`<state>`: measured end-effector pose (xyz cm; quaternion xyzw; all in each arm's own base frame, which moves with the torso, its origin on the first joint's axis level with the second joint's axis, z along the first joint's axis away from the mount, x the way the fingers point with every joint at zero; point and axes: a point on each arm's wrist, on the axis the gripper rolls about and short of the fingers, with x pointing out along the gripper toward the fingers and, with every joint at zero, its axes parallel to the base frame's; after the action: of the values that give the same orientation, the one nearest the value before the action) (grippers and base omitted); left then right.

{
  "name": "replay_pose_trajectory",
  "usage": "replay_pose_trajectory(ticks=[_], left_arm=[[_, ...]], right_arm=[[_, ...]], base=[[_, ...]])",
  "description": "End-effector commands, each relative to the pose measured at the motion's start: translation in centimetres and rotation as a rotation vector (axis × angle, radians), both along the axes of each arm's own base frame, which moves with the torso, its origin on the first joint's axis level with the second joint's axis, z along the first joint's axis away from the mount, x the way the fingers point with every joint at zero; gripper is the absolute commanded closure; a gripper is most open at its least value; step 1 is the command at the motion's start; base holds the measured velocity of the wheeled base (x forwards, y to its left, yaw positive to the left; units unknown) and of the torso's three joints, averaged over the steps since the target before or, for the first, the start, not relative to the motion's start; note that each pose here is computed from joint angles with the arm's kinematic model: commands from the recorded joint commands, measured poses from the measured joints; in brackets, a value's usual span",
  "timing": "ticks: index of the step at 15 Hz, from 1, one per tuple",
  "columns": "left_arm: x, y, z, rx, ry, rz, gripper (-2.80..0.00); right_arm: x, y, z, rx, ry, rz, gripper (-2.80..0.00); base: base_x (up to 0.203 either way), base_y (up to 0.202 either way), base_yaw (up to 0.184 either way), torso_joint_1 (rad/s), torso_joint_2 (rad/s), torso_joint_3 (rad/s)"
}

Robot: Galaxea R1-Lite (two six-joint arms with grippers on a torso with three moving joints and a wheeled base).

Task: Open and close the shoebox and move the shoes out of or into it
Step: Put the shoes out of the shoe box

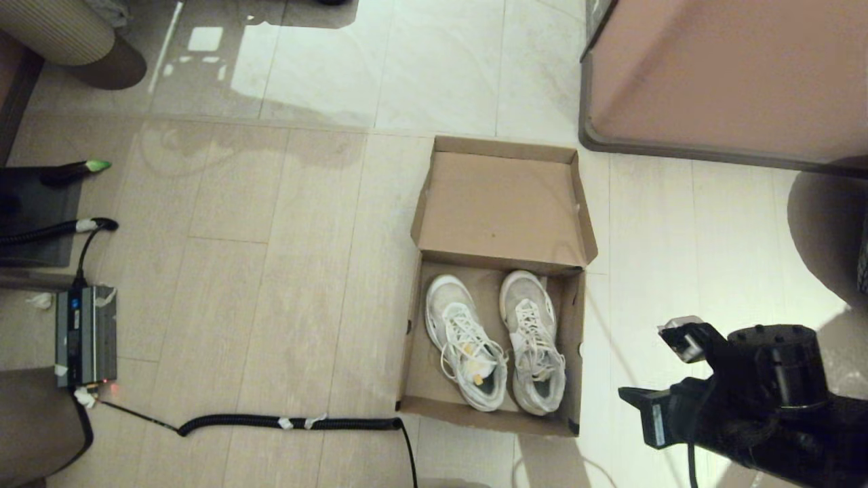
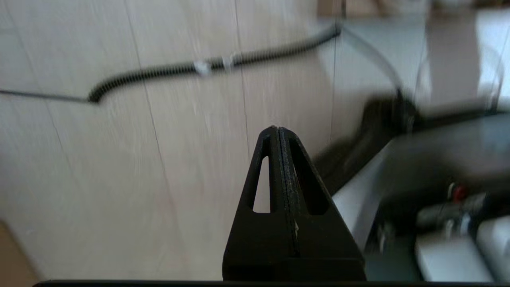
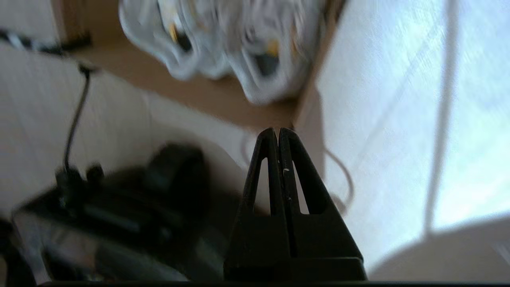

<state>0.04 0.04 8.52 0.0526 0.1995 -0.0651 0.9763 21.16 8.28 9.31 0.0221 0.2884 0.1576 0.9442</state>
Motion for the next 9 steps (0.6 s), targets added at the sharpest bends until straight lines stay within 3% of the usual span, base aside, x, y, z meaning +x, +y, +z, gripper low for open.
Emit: replay_pose_trajectory(ticks=[1, 2, 4, 6, 9], left_arm=[[-0.6, 0.0, 0.0, 0.008, -0.051, 0.092, 0.0], [-0.7, -0.1, -0.1, 0.023, -0.053, 0.141, 0.0], [-0.6, -0.1, -0.4, 0.038, -0.066, 0.139, 0.0], [-0.2, -0.1, -0.3, 0.024, -0.161, 0.131, 0.0], [-0.9, -0.1, -0.7, -0.016, -0.228, 0.057, 0.0]], right_arm=[[1.5, 2.1, -2.5, 0.02, 0.026, 0.026, 0.0], [1.5, 2.7, -3.0, 0.027, 0.044, 0.033, 0.0], [0.8, 3.8, -3.7, 0.022, 0.073, 0.071, 0.0], [1.0, 4.6, -4.3, 0.023, 0.092, 0.062, 0.0], [0.4, 4.8, -3.6, 0.005, 0.06, 0.042, 0.0]], base=[[0.0, 0.0, 0.0, 0.0, 0.0, 0.0], [0.0, 0.0, 0.0, 0.0, 0.0, 0.0], [0.0, 0.0, 0.0, 0.0, 0.0, 0.0], [0.0, 0.0, 0.0, 0.0, 0.0, 0.0], [0.0, 0.0, 0.0, 0.0, 0.0, 0.0]])
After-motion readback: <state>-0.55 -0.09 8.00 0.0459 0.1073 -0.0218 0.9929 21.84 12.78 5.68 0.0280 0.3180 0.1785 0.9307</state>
